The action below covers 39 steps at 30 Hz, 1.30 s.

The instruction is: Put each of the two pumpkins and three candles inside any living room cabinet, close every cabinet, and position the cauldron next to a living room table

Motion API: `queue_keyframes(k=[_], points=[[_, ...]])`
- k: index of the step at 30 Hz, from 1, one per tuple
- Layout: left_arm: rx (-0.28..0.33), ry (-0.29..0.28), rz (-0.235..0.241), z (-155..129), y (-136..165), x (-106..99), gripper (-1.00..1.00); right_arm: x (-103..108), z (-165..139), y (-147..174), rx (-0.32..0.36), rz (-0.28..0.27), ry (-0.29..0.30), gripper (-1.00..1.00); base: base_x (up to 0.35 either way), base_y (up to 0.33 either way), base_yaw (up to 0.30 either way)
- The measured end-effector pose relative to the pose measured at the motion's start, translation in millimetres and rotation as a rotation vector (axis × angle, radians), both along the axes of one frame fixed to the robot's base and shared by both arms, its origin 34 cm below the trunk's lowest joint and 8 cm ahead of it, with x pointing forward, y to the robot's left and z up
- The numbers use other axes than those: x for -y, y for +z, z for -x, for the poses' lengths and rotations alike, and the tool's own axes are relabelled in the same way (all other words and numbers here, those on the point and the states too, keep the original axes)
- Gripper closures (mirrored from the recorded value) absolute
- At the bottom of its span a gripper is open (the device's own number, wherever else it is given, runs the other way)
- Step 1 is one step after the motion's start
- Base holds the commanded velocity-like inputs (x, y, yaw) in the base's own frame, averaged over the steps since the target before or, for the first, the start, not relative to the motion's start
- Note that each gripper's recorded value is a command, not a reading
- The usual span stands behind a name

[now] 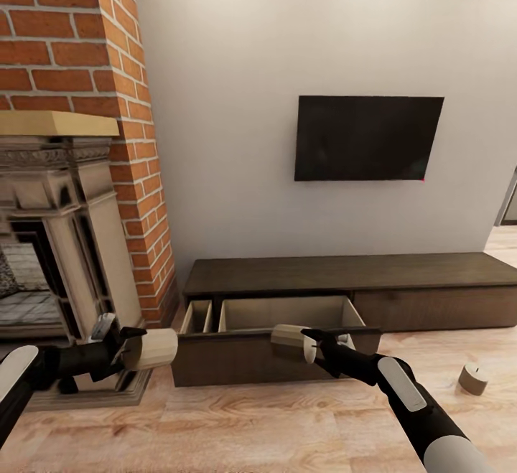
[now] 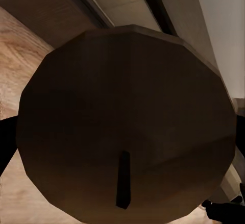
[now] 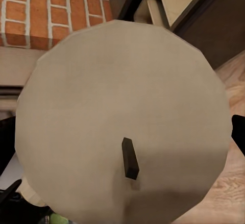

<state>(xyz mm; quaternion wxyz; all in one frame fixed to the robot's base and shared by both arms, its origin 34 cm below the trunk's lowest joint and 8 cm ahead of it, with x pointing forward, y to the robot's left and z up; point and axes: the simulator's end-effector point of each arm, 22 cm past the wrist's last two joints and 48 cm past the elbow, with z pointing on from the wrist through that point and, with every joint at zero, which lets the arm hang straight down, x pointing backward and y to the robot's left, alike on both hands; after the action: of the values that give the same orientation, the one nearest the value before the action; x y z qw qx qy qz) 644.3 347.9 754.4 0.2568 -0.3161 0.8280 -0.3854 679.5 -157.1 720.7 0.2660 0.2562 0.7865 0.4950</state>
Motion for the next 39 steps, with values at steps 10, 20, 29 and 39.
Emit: queue_keyframes(k=[10, 20, 29, 39], points=[[-0.004, 0.0, -0.004, 0.3, -2.0, -0.9, 1.0, 1.1, -0.7, -1.6, 0.0, 0.003, -0.004, 1.0, 0.17, -0.15, 0.016], [-0.005, -0.001, -0.007, 0.3, -2.5, -0.7, 1.0, 2.7, -2.7, -1.1, 0.007, 0.008, -0.014, 1.0, 0.218, -0.194, 0.0], [-0.007, -0.001, -0.01, 0.6, -3.1, -1.4, 1.0, 2.4, -2.8, -0.5, 0.01, 0.012, -0.012, 1.0, 0.218, -0.194, 0.0], [-0.007, -0.002, -0.01, 0.7, -3.1, -0.9, 1.0, 1.8, -2.4, -1.3, 0.01, 0.018, -0.009, 1.0, 0.236, -0.095, 0.0]])
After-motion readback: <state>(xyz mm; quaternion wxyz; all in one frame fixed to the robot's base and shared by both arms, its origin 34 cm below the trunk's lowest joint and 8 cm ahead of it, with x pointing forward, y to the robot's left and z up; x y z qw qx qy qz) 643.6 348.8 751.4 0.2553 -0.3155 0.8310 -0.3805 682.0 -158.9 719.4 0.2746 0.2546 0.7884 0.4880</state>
